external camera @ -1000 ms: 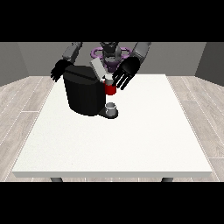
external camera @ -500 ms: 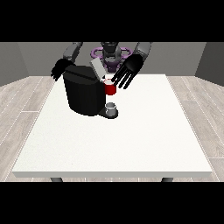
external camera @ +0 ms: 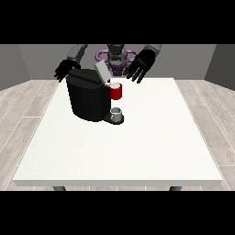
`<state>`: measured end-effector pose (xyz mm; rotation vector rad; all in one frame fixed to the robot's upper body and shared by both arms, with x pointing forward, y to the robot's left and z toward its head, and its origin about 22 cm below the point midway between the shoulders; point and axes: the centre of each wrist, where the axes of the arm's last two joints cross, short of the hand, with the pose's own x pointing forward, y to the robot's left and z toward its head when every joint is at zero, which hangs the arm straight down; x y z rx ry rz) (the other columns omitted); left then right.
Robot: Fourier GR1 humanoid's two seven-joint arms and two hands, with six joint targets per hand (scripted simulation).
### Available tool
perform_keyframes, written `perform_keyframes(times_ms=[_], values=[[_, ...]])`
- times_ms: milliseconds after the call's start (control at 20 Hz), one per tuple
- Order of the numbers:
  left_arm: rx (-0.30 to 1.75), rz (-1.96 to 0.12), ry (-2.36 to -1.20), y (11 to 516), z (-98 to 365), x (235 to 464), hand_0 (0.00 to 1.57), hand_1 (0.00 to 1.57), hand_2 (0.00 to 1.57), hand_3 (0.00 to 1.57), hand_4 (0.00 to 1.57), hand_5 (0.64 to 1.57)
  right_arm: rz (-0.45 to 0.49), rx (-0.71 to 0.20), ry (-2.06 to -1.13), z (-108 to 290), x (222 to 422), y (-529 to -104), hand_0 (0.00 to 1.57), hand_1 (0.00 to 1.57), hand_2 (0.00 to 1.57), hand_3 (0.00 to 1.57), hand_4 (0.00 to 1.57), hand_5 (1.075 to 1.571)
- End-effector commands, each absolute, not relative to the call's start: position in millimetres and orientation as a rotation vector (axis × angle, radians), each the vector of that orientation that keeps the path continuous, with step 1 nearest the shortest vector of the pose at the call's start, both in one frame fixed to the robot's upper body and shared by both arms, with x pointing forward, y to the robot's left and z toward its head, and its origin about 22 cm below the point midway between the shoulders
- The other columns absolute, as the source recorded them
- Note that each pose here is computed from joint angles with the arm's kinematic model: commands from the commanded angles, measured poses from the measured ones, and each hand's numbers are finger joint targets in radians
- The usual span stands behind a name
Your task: Insert the coffee pod into the coffee machine and close the lid
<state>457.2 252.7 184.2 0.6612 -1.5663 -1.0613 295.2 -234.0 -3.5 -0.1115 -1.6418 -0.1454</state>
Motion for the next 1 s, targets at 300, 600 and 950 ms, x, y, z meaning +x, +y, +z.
perform_keyframes(times_ms=[300,600,950], values=[[0.194,-0.508,-1.61,261,81,433,0.0,0.0,0.0,0.0,0.26,1.571,-0.167,-0.154,-1.536,-23,264,-261,0.0,0.0,0.0,0.0,0.49,1.571],[0.051,-0.402,-1.556,255,11,399,0.0,0.0,0.0,0.0,0.0,1.571,-0.061,-0.149,-1.527,-13,260,-279,0.0,0.0,0.0,0.0,0.35,1.571],[-0.063,-0.272,-1.46,249,-37,365,0.0,0.0,0.0,0.0,0.0,1.571,0.005,-0.123,-1.604,28,283,-268,0.0,0.0,0.0,0.0,0.04,1.571]])
